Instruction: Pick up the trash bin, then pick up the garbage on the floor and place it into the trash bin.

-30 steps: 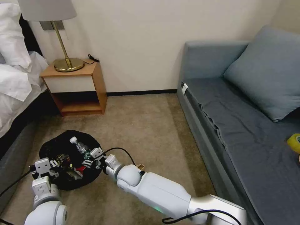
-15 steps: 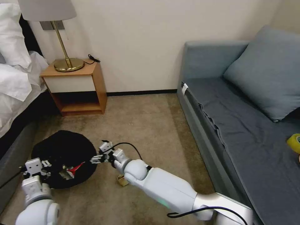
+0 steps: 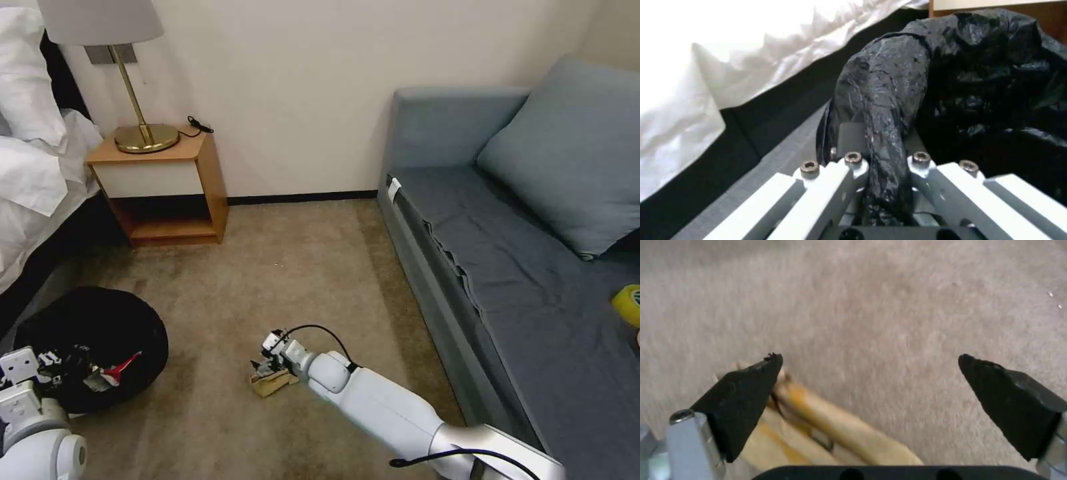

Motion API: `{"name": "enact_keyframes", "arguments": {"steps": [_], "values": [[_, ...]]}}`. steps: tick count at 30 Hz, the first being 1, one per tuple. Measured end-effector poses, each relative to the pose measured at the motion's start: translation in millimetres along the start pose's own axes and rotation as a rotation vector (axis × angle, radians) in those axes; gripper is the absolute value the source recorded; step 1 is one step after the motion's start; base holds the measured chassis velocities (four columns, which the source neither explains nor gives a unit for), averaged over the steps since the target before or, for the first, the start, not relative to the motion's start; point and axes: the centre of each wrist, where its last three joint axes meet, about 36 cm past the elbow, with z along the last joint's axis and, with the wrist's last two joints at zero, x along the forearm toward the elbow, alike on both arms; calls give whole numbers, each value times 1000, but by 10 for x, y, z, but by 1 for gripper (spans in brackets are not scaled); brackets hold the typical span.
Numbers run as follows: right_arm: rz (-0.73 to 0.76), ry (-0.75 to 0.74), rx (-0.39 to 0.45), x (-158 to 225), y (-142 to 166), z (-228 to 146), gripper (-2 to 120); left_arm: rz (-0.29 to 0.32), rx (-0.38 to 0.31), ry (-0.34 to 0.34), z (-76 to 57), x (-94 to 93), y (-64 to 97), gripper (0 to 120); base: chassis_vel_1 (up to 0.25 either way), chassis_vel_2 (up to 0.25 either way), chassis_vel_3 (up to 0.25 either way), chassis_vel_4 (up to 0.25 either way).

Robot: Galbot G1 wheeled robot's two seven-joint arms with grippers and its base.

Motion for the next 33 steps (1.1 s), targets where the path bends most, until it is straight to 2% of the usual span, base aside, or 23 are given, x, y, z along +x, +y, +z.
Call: {"name": "enact_keyframes", "arguments": {"steps": [10, 20, 33], "values": [[-42, 53, 54, -34, -111, 215, 100, 5, -6, 10, 39, 59, 7, 4, 0, 0, 0, 0], [15, 132, 58, -113, -344, 549, 100, 7, 16, 16, 102, 112, -57, 4, 0, 0, 0, 0], [-38, 139, 133, -230, -218, 675, 98, -2, 21, 12, 90, 115, -15, 4, 0, 0, 0, 0]]}}
